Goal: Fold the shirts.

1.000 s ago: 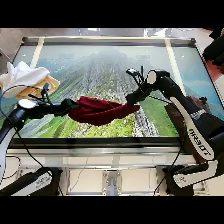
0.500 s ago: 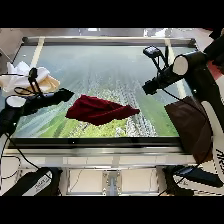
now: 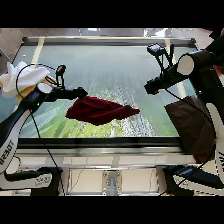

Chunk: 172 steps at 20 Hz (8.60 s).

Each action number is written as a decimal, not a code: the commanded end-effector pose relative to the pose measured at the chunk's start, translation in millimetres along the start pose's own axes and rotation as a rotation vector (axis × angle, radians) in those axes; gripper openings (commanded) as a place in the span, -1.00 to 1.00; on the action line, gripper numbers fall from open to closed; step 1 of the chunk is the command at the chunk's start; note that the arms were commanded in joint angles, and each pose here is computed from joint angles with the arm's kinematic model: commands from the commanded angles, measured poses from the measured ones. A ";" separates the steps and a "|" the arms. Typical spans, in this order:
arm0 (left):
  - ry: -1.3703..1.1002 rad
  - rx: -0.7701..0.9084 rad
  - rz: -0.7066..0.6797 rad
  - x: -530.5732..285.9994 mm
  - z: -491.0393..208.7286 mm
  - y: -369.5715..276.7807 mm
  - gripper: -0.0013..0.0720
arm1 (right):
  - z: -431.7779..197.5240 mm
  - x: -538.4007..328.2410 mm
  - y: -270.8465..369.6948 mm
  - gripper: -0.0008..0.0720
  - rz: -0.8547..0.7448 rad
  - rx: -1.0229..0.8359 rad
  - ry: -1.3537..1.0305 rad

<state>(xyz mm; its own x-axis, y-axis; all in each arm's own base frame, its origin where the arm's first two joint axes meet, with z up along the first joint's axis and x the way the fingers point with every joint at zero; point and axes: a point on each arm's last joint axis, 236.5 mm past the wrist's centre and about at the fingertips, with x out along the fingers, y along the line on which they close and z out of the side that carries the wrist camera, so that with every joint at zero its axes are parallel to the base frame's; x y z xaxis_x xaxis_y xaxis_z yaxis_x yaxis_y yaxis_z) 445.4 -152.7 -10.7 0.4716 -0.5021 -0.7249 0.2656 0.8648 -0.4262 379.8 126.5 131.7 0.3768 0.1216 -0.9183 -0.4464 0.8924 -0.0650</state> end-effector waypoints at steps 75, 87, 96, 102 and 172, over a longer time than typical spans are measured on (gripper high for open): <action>-0.389 0.285 0.027 -196.0 103.0 -108.6 -0.92 | 0.4 -40.5 80.1 -0.96 0.331 -0.191 -0.057; -0.923 0.408 0.269 -463.2 41.5 -157.7 -0.93 | -15.3 -315.7 46.1 -0.96 0.034 -0.164 -0.723; -0.237 0.342 0.544 -228.1 88.0 24.6 -0.93 | 79.5 -25.4 22.7 -0.96 0.121 -0.112 -0.262; -0.273 0.249 0.651 -103.4 124.0 121.7 -0.93 | 169.6 157.8 -3.3 -0.96 0.096 0.090 -0.442; -0.227 -0.527 0.106 -90.6 -87.8 43.7 -0.92 | -127.9 105.2 9.7 -0.96 0.516 0.503 0.218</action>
<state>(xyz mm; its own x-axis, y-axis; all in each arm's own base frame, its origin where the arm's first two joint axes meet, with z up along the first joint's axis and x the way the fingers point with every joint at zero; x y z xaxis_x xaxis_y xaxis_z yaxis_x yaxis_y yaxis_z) 325.8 -71.5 -61.9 0.5767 -0.3526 -0.7369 -0.3980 0.6665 -0.6304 320.2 89.5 -63.4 0.0103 0.5389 -0.8423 0.0390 0.8415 0.5389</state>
